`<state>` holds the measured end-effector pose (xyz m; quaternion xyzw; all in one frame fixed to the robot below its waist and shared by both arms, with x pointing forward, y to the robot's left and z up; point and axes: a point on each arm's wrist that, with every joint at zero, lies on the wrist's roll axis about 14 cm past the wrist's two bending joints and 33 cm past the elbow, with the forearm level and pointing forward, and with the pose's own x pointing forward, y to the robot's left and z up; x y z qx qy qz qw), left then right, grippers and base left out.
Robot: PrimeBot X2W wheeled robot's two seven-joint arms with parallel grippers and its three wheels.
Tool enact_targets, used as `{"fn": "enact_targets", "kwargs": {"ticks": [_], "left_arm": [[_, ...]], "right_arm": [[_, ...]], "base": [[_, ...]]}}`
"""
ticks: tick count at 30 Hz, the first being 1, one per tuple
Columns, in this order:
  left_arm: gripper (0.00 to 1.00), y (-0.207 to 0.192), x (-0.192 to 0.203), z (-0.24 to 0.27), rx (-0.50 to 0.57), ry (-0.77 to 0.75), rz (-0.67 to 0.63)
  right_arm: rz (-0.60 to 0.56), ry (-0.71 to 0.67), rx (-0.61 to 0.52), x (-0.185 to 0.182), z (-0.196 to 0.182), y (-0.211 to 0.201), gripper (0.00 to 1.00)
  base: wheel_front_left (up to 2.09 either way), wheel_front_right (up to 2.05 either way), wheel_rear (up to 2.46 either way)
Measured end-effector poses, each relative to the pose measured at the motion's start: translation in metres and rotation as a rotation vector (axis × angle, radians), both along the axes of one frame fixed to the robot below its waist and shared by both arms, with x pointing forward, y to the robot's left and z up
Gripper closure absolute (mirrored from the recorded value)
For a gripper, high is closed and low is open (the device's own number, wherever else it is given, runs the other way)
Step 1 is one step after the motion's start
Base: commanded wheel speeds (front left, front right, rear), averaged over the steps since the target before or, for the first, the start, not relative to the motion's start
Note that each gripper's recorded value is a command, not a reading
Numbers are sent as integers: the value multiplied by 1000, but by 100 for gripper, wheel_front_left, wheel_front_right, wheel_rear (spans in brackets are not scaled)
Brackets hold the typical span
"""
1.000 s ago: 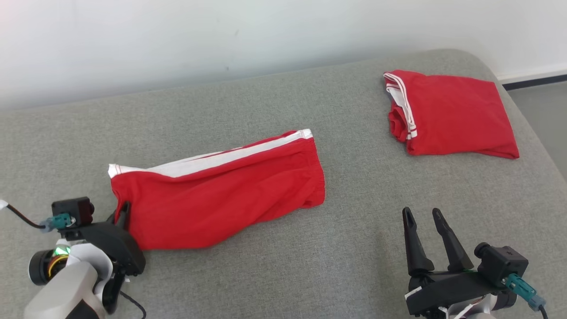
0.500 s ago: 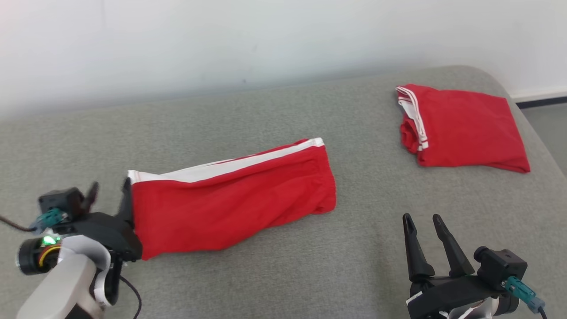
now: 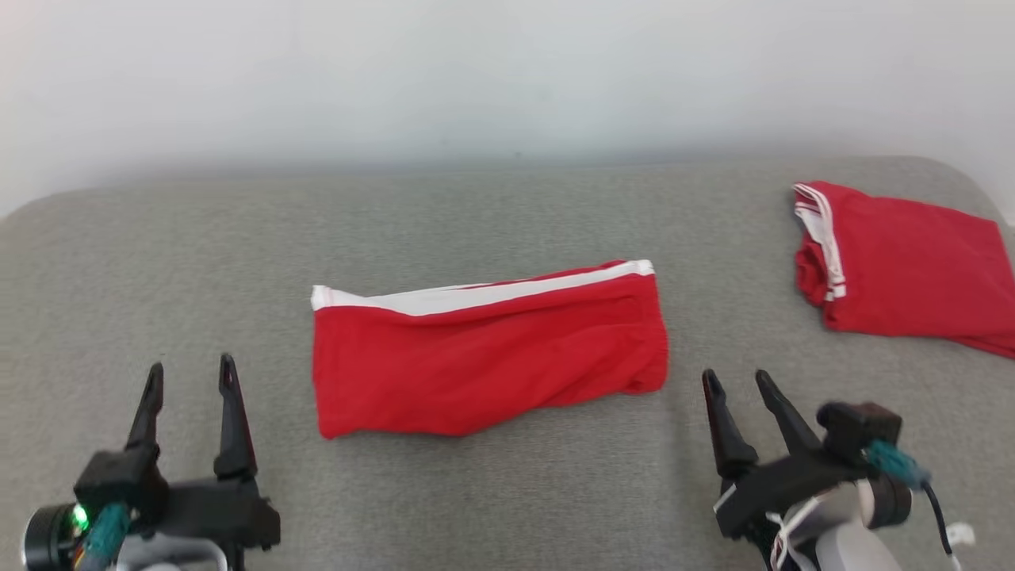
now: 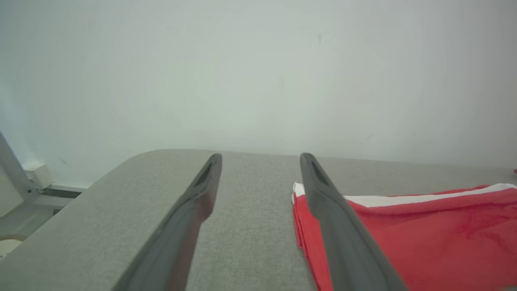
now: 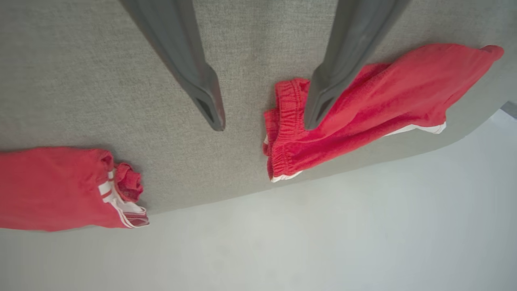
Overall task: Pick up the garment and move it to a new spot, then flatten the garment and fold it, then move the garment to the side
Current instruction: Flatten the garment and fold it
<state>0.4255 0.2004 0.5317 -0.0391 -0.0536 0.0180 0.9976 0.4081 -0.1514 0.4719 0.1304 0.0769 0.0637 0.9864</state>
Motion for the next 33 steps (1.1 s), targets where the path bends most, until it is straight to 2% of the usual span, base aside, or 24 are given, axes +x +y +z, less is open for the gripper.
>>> {"fn": "enact_targets", "kwargs": {"ticks": [9,14,19,22,28,33], "left_arm": [[0,33,-34,7,25,-35,115],[0,48,-45,2,15,-20,165],[0,61,-54,-4,16,-4,200],[0,66,-57,-6,20,2,215],[0,73,-59,-6,23,0,237],[0,69,-57,-9,13,7,226]], "right_arm": [[98,53,-31,56,5,30,0],[121,152,-59,79,-11,38,0],[146,265,-75,86,-36,49,0],[136,306,-112,88,-49,42,0],[122,297,-95,92,-53,46,0],[121,360,-101,85,-68,45,0]], "base": [[0,0,0],[0,0,0],[0,0,0],[0,0,0],[0,0,0],[0,0,0]]}}
